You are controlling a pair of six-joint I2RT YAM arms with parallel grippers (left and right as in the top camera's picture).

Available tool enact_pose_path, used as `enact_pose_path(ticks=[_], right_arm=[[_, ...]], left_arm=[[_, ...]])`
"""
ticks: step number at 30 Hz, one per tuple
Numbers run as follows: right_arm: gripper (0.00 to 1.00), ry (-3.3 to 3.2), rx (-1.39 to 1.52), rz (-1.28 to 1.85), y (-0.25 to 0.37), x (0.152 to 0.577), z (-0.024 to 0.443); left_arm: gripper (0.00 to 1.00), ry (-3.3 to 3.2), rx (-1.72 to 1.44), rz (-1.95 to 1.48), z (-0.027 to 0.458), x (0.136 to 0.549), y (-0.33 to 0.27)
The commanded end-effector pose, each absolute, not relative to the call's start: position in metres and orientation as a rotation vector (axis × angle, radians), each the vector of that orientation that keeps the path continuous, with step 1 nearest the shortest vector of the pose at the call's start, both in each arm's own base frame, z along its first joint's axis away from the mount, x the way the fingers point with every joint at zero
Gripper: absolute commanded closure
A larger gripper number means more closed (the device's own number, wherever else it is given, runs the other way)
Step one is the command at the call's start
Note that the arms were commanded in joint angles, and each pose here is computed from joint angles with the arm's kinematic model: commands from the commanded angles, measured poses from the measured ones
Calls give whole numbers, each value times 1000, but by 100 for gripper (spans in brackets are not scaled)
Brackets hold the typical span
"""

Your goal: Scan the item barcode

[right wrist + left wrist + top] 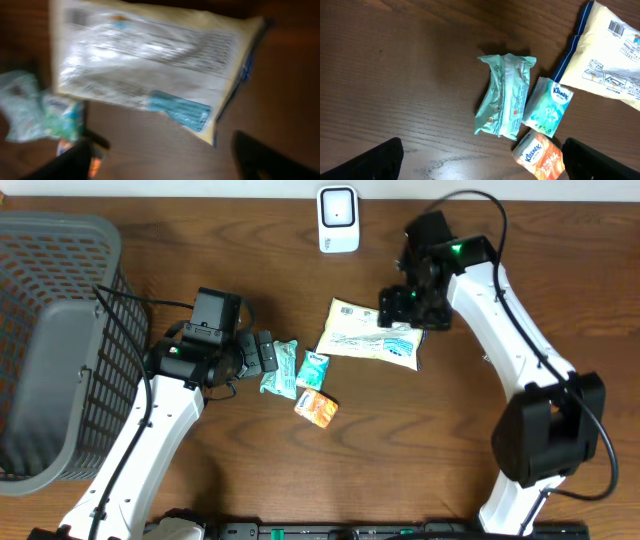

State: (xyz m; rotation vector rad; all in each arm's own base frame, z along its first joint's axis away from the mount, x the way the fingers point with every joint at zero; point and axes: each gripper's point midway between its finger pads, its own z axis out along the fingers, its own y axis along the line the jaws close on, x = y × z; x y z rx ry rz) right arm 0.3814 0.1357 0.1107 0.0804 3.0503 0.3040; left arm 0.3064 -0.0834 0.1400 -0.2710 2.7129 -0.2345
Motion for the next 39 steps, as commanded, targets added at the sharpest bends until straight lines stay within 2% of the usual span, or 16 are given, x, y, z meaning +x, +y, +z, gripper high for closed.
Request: enact_pose_path(ticks=[1,12,18,22,24,26,27,28,29,30,33,39], right_arm=[[1,3124,270,328,116,375,81],[1,3003,309,663,135,388,34],[1,2953,387,698,143,393,14],[1,2933,338,777,159,399,6],[4,2944,344,783,163,398,-3],[18,2973,344,778,167,394,-16],[36,2990,353,773,167,392,-22],[61,3016,363,772,167,388,-33],[75,3029,369,774,167,386,-37],[83,3038,374,783,168,384,-41],[98,3035,379,815,167,385,-41],[99,2970,256,907,165,394,-24]], left_arm=[[0,2699,-274,-214,144,310,-80],[0,2699,-274,-214,144,310,-80],[0,2699,-274,-214,144,310,-80],[0,2699,-274,-214,144,310,-80],[0,2699,-274,-214,144,310,-80],[0,2699,-274,-214,144,310,-80],[0,2698,-273,-214,144,310,-80],[0,2699,-274,-214,144,310,-80],[0,2699,-274,-214,144,310,-80],[0,2699,-274,-214,144,310,-80],[0,2699,-274,-214,144,310,-80],[0,2698,-273,-214,144,310,-80]])
